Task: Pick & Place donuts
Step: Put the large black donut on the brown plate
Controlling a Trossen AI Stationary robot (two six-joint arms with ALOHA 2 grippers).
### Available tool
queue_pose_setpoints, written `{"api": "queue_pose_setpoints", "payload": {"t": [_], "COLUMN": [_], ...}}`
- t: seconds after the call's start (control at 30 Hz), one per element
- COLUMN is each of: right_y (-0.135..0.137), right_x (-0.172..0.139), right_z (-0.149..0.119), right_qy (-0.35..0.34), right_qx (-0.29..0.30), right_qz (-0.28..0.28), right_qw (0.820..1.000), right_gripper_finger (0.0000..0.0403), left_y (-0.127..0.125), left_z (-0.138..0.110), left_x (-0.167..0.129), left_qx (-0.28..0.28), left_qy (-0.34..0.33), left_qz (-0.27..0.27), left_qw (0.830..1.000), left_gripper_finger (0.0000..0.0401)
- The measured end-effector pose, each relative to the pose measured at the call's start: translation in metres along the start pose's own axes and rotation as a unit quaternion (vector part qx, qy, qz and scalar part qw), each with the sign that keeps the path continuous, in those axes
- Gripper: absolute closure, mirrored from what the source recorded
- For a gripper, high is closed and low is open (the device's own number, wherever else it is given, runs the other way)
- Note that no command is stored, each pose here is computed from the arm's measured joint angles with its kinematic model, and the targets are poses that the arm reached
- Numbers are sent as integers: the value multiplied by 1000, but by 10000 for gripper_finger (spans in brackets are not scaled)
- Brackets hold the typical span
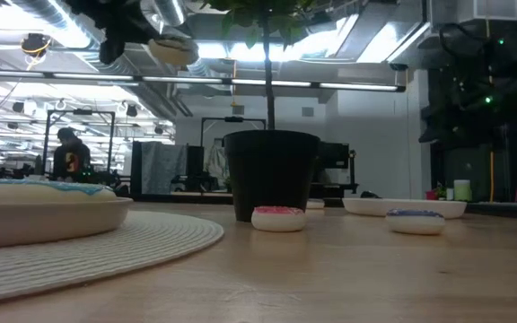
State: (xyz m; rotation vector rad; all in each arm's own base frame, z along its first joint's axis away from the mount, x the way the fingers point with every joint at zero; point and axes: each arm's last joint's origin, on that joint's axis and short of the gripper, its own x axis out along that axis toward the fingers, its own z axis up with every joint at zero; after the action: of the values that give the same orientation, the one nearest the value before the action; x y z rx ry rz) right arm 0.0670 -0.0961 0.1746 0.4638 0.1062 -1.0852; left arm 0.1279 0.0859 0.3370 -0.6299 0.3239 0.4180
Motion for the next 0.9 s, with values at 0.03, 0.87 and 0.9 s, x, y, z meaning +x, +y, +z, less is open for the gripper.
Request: {"api": "queue_pose_setpoints", "payload": {"t": [0.03, 0.87, 0.9], "right_y": [-1, -11, -11], "right_x": [0, 1, 1], "right_z": [-4, -25, -25], "right_qy": [2, 6, 6], "right_qx": [5, -7, -7], "right_qz": [0, -26, -26], "right_qw": [1000, 1000, 1000], "right_gripper_finger": [234, 234, 234], "left_y": [-1, 15, 17], "left_z": [-3, -99, -103], "left_x": [-1, -19, -18], "left_qx": [4, -50, -49], "left_qy": [-3, -49, -49], "left_qz": [-7, -48, -48], "left_qw": [1000, 996, 996], "left_gripper_finger": [398, 398, 398]}}
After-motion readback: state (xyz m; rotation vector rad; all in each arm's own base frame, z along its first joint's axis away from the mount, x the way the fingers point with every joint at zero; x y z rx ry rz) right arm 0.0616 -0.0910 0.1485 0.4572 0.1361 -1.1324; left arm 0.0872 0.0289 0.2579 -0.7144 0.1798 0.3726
